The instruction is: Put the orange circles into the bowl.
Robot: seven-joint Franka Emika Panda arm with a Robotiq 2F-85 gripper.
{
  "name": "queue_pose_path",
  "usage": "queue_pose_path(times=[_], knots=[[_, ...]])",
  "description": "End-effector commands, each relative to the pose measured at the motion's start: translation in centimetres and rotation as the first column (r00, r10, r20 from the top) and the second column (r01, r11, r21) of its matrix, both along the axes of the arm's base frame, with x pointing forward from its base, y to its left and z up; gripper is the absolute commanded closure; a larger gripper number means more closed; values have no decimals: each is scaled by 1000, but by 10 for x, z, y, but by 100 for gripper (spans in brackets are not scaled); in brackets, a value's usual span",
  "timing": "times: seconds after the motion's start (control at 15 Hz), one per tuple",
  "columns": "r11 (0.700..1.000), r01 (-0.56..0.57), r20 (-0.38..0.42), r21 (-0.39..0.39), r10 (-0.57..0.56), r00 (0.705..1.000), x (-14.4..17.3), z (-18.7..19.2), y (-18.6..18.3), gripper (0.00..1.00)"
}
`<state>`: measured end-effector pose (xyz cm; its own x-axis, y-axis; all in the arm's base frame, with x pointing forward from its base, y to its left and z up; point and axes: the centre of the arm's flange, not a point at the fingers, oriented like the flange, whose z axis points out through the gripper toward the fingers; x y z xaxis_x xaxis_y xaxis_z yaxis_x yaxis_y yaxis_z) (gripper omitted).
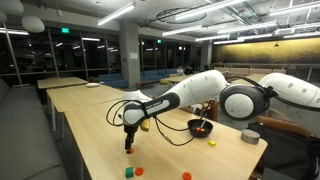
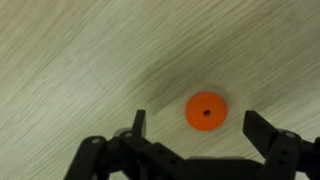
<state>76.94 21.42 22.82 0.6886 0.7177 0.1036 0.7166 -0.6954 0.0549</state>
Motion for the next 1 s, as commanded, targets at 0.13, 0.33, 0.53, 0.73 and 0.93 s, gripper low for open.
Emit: queue_pose_path(times=[0.13,0.33,0.53,0.73,0.93], knots=[[1000,-14,9,24,14,1000,8,-6,2,0],[1000,-13,6,19,13,1000,8,-8,2,0],[1000,-15,2,15,15,1000,8,-9,2,0],[1000,-15,1,12,15,1000,8,-8,2,0],[1000,-16,6,5,16,1000,9,-8,2,34]])
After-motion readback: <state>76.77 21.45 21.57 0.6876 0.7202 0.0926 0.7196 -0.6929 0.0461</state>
